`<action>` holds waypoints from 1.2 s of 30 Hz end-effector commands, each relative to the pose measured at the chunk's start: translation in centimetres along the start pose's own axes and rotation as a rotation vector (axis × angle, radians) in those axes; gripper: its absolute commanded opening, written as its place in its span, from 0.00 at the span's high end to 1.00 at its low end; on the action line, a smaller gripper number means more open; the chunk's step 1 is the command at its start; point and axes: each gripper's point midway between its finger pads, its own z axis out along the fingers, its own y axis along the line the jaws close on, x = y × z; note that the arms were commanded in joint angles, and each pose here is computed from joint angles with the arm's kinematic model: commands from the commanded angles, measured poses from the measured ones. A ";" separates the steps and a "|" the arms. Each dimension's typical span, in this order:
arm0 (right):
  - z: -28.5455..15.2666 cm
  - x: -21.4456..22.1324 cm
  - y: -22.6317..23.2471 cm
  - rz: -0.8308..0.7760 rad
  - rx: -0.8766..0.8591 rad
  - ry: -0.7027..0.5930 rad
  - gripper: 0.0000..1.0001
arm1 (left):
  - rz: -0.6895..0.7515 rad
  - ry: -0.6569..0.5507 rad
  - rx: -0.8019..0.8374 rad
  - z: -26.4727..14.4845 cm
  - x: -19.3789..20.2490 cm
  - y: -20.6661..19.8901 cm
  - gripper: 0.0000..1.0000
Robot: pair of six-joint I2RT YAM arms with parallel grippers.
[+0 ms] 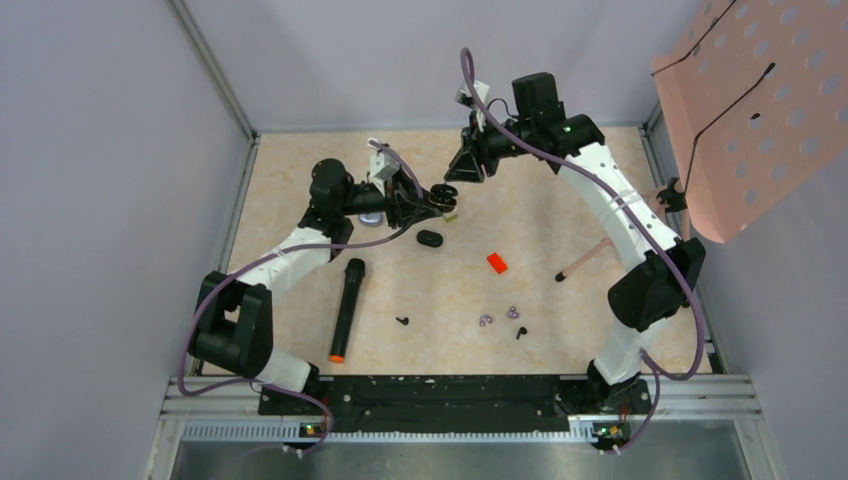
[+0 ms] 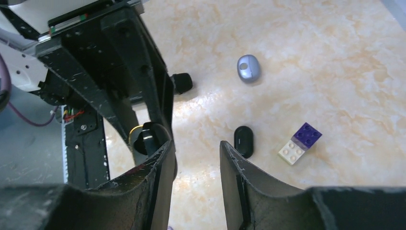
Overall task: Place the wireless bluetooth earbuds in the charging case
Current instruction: Open the charging case, then pick up the earbud from the center of the board.
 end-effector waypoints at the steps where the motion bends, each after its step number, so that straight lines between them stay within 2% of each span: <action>1: -0.3 -1.8 -1.3 -0.038 0.035 -0.050 0.61 | 0.047 -0.017 0.039 0.4 -0.9 -0.6 1.00; 7: -2.1 -3.8 -0.4 -0.073 0.047 -0.095 0.59 | -0.016 -0.016 -0.005 0.4 -0.3 0.1 1.00; 11: -4.7 -4.9 -0.7 -0.091 0.119 -0.128 0.59 | -0.042 -0.012 -0.028 0.1 0.1 0.3 1.00; 13: -5.7 -4.2 -1.1 -0.106 0.159 -0.112 0.58 | -0.063 -0.016 -0.047 -0.3 0.1 0.5 1.00; 19: -7.2 6.3 -0.8 -0.085 0.274 0.105 0.59 | -0.216 -0.055 -0.234 -2.6 0.3 2.6 1.00; 23: -7.9 16.1 0.6 -0.087 0.251 0.314 0.66 | -0.246 -0.057 -0.287 -3.8 0.9 2.4 1.00; 27: -8.6 23.8 2.0 -0.109 0.194 0.483 0.73 | -0.278 -0.056 -0.329 -4.8 1.4 2.6 1.00; 30: -8.9 27.6 2.7 -0.131 0.150 0.565 0.75 | -0.294 -0.054 -0.345 -5.1 1.7 2.5 1.00; 36: -9.1 31.9 3.6 -0.117 0.095 0.649 0.75 | -0.321 -0.048 -0.385 -5.8 2.4 2.8 1.00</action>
